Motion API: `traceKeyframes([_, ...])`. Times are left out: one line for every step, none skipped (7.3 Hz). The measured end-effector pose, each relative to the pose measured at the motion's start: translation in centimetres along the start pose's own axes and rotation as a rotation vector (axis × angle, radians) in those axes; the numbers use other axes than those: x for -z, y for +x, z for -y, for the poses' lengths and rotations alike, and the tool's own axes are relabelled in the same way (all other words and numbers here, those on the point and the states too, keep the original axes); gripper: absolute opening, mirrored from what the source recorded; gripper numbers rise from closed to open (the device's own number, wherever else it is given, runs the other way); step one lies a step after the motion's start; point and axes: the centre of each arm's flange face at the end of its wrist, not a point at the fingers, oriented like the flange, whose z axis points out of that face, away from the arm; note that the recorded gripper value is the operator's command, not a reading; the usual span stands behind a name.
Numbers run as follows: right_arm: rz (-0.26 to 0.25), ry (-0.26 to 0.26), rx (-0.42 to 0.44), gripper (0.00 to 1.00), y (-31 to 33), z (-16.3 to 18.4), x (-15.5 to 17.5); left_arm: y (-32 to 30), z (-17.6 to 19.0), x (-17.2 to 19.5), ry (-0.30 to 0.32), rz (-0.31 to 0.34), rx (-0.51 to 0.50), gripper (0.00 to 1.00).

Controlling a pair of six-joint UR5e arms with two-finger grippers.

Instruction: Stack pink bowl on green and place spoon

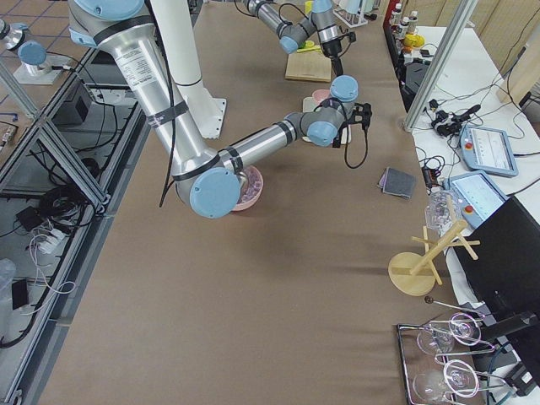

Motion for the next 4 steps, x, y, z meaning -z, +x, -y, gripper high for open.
traceKeyframes([0.001,0.005,-0.015,1.00,0.8,0.6,1.1,-1.7,-0.4,0.8,0.005,0.004,-0.009,0.99])
traceKeyframes([-0.011,0.013,-0.035,1.00,1.8,1.5,2.5,-5.1,-1.1,2.4,0.011,0.026,-0.042,0.99])
traceKeyframes([-0.045,0.027,-0.032,1.00,3.5,2.6,4.0,-9.5,-1.0,4.8,0.022,0.072,-0.100,0.99])
traceKeyframes([-0.099,0.040,0.003,1.00,6.2,3.9,5.8,-13.2,0.1,7.5,0.023,0.137,-0.146,0.99])
